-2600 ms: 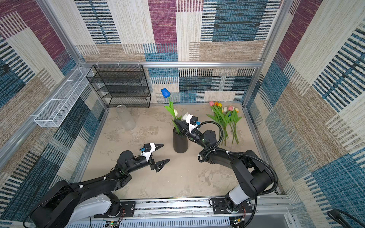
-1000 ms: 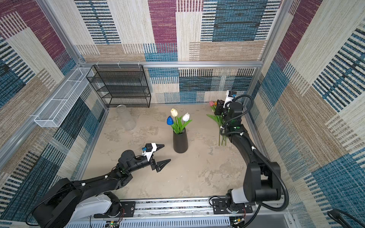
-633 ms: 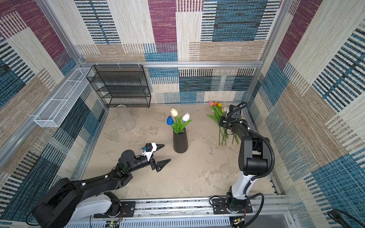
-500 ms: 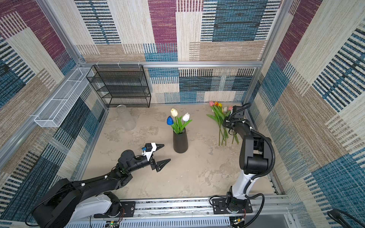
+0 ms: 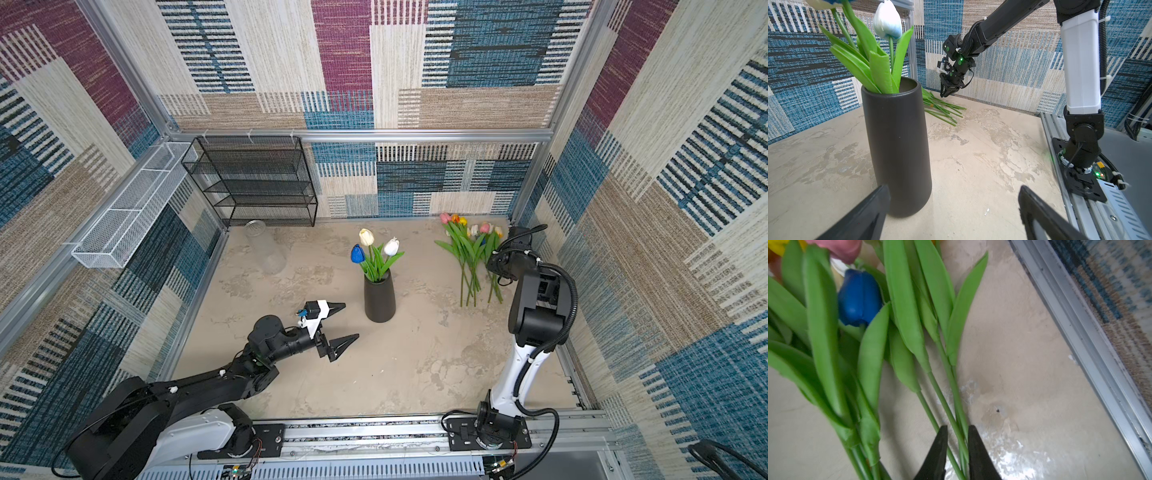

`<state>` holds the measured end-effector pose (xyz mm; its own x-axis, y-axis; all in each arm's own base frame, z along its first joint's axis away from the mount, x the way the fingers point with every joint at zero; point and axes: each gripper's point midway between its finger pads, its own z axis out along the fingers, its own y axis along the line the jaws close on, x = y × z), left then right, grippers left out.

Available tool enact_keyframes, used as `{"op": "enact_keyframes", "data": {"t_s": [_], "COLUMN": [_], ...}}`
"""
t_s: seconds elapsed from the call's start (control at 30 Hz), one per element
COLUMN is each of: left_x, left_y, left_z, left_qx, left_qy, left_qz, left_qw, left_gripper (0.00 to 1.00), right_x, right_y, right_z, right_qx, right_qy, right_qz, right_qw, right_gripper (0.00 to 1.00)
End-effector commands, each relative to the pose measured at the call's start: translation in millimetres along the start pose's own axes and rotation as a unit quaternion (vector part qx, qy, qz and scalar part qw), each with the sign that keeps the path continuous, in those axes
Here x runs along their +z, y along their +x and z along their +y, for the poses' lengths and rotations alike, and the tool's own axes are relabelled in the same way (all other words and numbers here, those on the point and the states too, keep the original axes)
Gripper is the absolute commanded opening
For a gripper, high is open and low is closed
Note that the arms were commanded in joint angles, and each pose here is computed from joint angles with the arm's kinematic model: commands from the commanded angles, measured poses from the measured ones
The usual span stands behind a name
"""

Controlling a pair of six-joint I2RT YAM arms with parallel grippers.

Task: Arrange the flowers into the vase
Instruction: 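Move the right gripper back to the tulip bunch and grasp a yellow tulip stem, then lift the yellow tulip upright with the right gripper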

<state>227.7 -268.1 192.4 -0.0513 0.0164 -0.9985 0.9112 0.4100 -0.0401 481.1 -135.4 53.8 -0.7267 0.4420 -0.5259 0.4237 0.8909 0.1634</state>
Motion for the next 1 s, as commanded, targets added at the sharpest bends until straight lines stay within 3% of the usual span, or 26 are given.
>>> {"op": "enact_keyframes", "data": {"t_s": [0.0, 0.13, 0.3, 0.5, 0.87, 0.97], "left_x": [1.2, 1.5, 1.5, 2.0, 3.9, 3.8], "left_y": [-3.4, -2.6, -2.7, -2.9, -1.4, -2.1], "left_z": [-1.6, -1.4, -1.1, -1.1, -0.7, -1.3], "left_qx": [0.007, 0.006, 0.006, 0.005, 0.002, 0.002], "left_qy": [0.007, 0.007, 0.007, 0.007, 0.009, 0.011], "left_qz": [-0.003, -0.003, -0.003, -0.003, -0.002, -0.003], "left_qw": [1.0, 1.0, 1.0, 1.0, 1.0, 1.0], "left_gripper": [0.99, 0.99, 0.99, 0.99, 0.99, 0.99], "right_x": [7.7, 19.2, 21.0, 6.9, -22.8, -33.3], "right_y": [0.5, 6.9, 6.2, -2.0, -12.2, -14.9], "right_z": [-2.6, 0.4, 0.0, 5.9, 13.5, 16.1], "right_qx": [-0.01, -0.01, -0.008, -0.01, -0.021, -0.027], "right_qy": [0.004, -0.006, -0.005, -0.017, -0.022, -0.021], "right_qz": [0.004, 0.021, 0.023, 0.013, 0.003, -0.007], "right_qw": [1.0, 1.0, 1.0, 1.0, 1.0, 0.999], "right_gripper": [0.25, 0.24, 0.1, 0.04, 0.08, 0.02]}}
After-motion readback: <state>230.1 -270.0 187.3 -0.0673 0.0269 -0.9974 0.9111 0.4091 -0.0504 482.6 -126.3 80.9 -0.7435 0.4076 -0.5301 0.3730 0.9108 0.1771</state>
